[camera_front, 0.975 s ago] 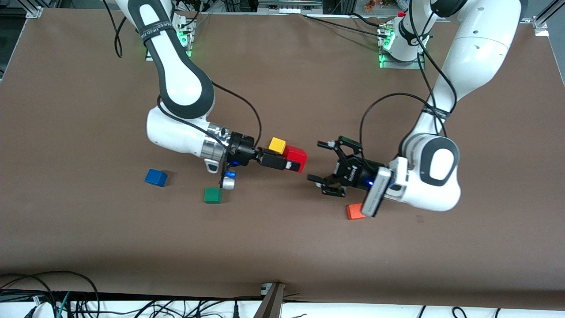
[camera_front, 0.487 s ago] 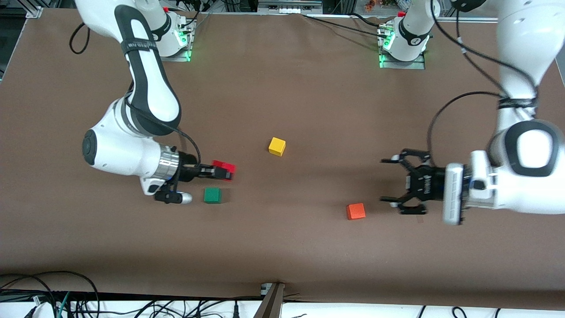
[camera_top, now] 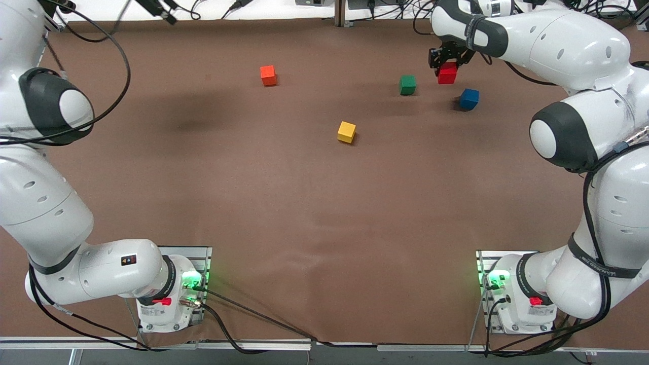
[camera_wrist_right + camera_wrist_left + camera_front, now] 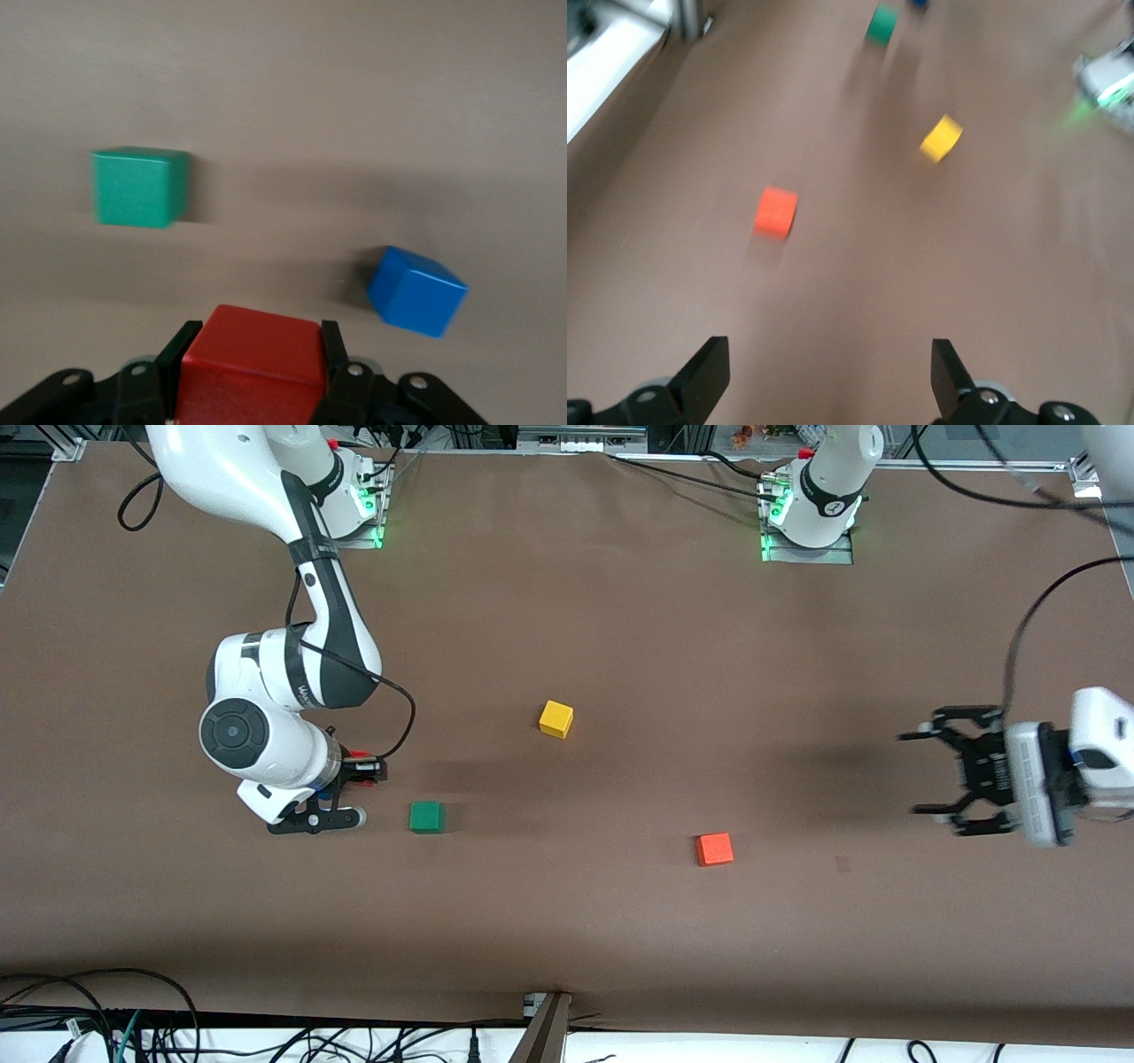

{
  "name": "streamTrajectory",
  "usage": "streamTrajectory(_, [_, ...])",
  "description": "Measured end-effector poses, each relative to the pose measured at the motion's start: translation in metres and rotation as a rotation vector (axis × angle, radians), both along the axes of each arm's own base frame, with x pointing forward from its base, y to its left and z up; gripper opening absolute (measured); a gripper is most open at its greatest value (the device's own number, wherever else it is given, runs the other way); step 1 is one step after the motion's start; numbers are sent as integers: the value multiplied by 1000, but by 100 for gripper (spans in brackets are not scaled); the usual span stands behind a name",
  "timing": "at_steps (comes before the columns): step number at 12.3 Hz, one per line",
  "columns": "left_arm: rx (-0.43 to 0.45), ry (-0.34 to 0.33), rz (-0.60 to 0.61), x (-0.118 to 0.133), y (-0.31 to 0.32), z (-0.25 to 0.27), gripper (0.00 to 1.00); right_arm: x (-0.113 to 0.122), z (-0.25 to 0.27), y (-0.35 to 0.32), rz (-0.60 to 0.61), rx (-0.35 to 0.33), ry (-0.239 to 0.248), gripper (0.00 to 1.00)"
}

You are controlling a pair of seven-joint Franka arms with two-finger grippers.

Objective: Pass red block to right arm, stack on blue
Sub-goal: 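Carry the red cube with the right gripper over the blue cube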

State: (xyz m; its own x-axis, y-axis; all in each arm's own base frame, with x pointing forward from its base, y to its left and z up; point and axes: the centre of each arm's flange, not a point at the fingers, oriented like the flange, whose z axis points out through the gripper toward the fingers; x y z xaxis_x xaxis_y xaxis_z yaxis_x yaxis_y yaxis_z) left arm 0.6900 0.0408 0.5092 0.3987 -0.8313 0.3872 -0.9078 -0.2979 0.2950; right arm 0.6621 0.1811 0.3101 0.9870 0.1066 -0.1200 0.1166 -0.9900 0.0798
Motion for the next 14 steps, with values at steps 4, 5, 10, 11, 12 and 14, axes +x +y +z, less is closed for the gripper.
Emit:
streamTrajectory(4, [326,-28,37,-41,33,79,100,1,-22,-41,10,-48,-21,59])
streamTrajectory(5, [399,-5,86,-53,36,94,100,0,-30,-50,3,-51,-30,59])
streamTrajectory(10, [644,140,432,-106,-3,153,100,-4,-53,-95,-56,-58,-48,59])
streamTrajectory(11, [665,163,511,-110,-15,156,100,-6,-58,-101,-66,-57,-52,59])
streamTrajectory(12, [673,172,561,-111,-20,157,100,-10,-65,-104,-75,-50,-59,59])
streamTrajectory(14, [667,176,602,-113,-21,161,100,-16,-78,-107,-97,-32,-71,58])
